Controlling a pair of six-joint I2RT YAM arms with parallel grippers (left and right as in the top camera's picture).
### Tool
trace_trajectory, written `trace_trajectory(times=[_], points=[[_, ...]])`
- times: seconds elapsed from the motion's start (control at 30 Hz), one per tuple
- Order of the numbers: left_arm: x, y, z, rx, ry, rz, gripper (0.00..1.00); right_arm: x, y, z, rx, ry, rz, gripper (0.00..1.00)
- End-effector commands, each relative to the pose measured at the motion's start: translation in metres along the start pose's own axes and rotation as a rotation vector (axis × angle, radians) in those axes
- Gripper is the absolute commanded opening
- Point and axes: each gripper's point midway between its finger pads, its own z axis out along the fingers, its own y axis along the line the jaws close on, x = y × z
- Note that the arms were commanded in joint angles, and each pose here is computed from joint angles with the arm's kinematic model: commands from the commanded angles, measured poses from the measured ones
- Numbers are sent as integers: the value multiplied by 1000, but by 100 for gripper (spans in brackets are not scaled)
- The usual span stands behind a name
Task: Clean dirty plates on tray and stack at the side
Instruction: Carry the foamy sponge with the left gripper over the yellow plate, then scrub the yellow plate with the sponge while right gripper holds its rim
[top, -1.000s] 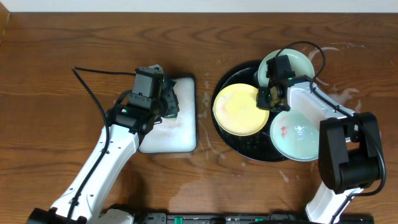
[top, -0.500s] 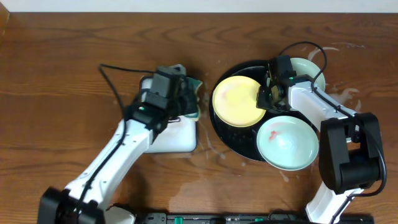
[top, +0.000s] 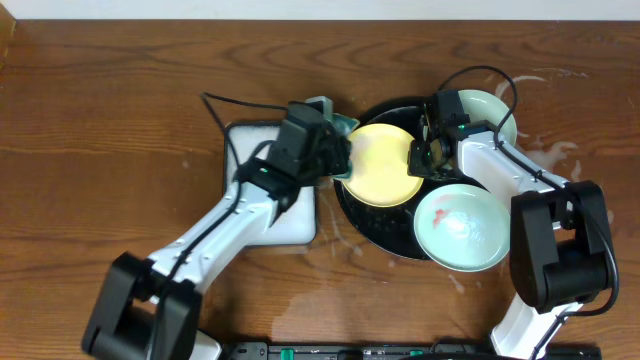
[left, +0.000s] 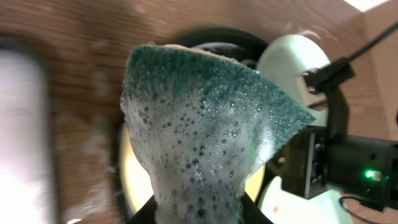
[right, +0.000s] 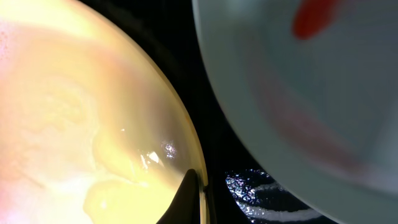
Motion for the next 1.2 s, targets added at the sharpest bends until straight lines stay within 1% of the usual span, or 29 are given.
trace_trajectory(times=[0.0,0.13,0.33,0.47,0.57,0.7,0.83,0.93,1.07,1.17], points=[[23,-4,24,8,53,-11,8,38,33,15,-129,139,-89,1],[37,0,46,4,76,-49,8,44,31,14,-122,163,-105,1],[45,10,74,11,72,-97,8,48,29,14,-117,178,-112,1],[57,8,92,33,78,-86,8,51,28,13,-112,192,-110,1],[72,14,103,8,95,-94,8,54,27,13,-107,205,-108,1],[79,38,108,-111,80,-90,8,55,25,12,-101,208,-107,1],[72,76,93,-310,31,-76,8,56,20,12,-72,212,-108,1],[63,99,75,-461,-13,-9,8,55,19,10,-60,215,-108,1],[47,115,51,-606,-70,64,8,52,18,7,-48,214,-109,1],[33,115,36,-652,-131,75,8,50,19,4,-47,217,-109,1]])
